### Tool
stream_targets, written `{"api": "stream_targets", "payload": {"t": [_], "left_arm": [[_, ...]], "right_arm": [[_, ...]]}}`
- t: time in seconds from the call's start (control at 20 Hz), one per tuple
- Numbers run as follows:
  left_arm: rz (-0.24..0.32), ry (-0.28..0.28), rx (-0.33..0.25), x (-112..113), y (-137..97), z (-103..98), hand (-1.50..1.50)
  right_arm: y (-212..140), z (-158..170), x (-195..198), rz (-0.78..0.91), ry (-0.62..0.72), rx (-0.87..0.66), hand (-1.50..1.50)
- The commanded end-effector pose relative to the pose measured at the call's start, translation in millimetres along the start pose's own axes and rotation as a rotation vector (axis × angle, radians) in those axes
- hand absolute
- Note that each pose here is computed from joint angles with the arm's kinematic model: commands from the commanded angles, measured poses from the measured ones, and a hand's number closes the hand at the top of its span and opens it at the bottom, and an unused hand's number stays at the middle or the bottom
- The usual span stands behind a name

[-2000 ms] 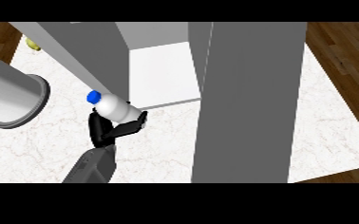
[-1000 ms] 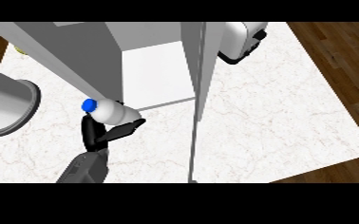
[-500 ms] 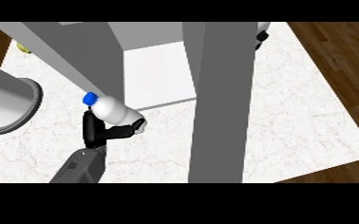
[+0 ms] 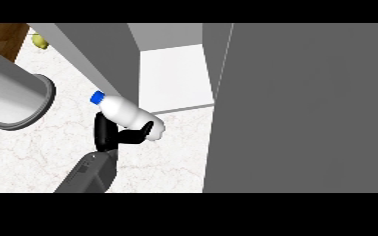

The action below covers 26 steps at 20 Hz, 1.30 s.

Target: Pick up the bottled water, place it into the cabinet and close the cabinet

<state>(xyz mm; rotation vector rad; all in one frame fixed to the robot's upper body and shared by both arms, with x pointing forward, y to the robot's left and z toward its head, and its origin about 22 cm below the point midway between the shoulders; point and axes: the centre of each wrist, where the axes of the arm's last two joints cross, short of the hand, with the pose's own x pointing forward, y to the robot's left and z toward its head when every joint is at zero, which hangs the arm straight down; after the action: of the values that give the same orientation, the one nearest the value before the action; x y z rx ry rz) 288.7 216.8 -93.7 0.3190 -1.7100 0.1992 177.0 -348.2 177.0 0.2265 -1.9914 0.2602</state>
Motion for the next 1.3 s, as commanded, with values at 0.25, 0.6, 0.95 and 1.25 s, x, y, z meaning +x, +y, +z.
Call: {"api": "stream_targets", "payload": {"t": [0.25, 0.6, 0.95, 1.25], "left_arm": [[0.329, -0.097, -0.286, 62, -105, -24, 1.5], [0.473, -0.047, -0.406, 53, -105, -6, 1.5], [0.525, -0.036, -0.489, 54, -81, 10, 1.5], [0.509, -0.029, -0.546, 51, -40, 31, -1.5]], "right_arm": [[1, 11, 9, 0.051, 0.027, 0.01, -1.5], [15, 24, 28, 0.061, 0.046, 0.056, 1.5], [48, 40, 58, 0.022, 0.06, 0.129, 1.5], [65, 43, 56, 0.029, 0.045, 0.113, 1.5]]}}
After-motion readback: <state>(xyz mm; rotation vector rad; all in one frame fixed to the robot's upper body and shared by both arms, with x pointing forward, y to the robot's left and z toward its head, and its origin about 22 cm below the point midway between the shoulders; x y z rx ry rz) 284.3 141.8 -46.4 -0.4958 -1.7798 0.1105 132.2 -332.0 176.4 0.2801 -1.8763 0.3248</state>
